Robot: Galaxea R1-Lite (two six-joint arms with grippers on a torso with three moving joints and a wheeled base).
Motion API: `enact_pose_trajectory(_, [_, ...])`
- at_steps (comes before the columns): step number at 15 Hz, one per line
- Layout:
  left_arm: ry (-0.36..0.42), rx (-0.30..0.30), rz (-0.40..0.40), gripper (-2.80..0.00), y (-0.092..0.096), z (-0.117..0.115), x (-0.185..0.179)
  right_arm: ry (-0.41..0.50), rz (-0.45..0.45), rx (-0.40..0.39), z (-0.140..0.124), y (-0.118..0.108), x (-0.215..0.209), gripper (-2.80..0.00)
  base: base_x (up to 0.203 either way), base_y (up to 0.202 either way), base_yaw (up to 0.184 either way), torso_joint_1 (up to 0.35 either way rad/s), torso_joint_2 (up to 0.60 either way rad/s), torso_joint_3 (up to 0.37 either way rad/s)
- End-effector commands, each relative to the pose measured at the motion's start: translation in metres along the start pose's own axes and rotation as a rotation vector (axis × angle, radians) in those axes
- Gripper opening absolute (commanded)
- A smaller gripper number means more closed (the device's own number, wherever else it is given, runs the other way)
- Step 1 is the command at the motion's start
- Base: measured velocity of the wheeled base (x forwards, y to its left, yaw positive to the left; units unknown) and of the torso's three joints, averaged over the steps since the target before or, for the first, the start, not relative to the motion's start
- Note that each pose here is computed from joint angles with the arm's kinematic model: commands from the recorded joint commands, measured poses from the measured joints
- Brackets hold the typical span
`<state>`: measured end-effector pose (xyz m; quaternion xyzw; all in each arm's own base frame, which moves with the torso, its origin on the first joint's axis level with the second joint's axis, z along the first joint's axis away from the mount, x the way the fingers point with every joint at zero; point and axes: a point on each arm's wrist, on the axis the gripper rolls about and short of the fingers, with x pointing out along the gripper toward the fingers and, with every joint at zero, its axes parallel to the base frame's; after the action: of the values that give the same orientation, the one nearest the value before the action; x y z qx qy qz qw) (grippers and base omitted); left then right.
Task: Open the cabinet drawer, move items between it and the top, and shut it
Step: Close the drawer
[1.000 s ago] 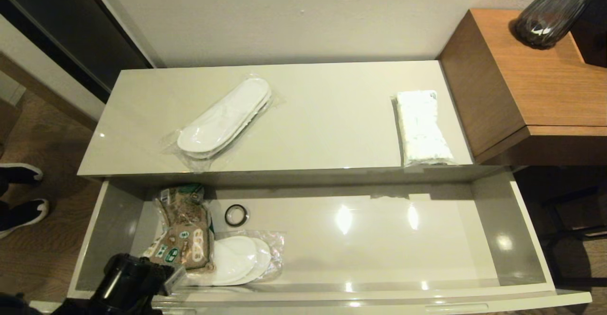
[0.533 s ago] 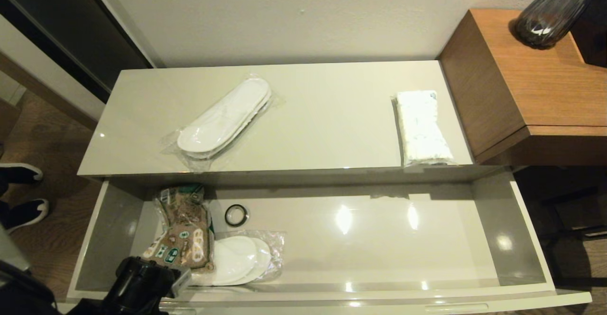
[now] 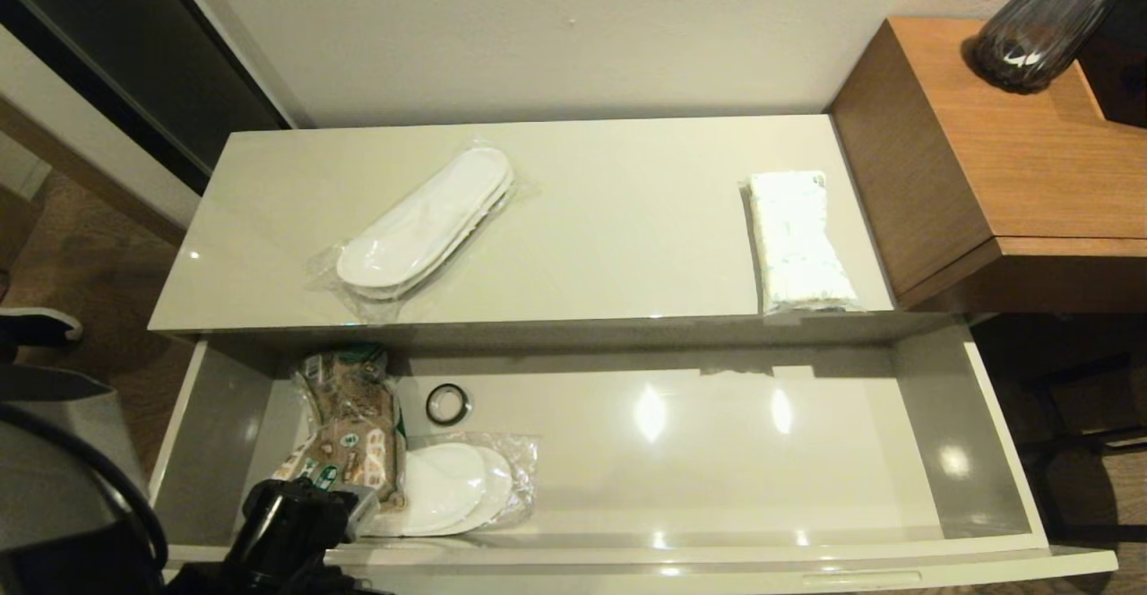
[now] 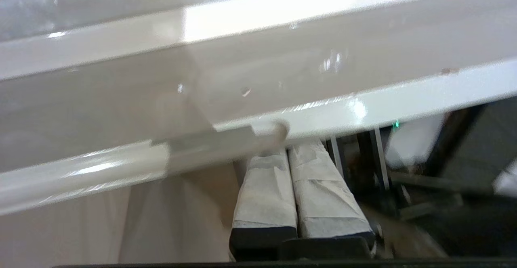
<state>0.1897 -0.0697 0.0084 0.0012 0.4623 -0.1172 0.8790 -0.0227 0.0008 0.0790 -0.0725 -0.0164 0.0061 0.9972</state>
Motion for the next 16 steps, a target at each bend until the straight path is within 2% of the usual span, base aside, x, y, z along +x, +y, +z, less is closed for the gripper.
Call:
enact_pose_trajectory(1, [-0.076,0.004,0.008,-2.80,0.000,0.005,0.010,0.003,0.001,-0.001,0.000,0.000,0.000,-2.80,0.000,0.000,0.000,0.000,0.00,0.000])
enact_pose_trajectory(3, [-0.162,0.007,0.054,-2.80,0.000,0.014,0.007,0.003,0.000,-0.001,0.000,0.000,0.000,-2.80,0.000,0.000,0.000,0.000,0.00,0.000])
enact_pose_trajectory(7, [-0.290,0.003,0.082,-2.80,-0.003,0.038,-0.002,0.003,0.001,-0.001,0.000,0.000,0.000,-2.80,0.000,0.000,0.000,0.000,0.00,0.000])
enact_pose_trajectory(9, [-0.322,0.001,0.093,-2.80,-0.004,0.045,-0.002,0.003,0.001,-0.001,0.000,0.000,0.000,-2.80,0.000,0.000,0.000,0.000,0.00,0.000])
enact_pose_trajectory(12, [-0.321,-0.006,0.105,-2.80,-0.003,0.056,0.020,0.003,0.001,-0.001,0.000,0.000,0.000,-2.80,0.000,0.000,0.000,0.000,0.00,0.000])
enact_pose_trajectory(16, [-0.406,-0.005,0.153,-2.80,0.012,0.089,0.038,0.003,0.000,-0.001,0.000,0.000,0.000,-2.80,0.000,0.000,0.000,0.000,0.00,0.000])
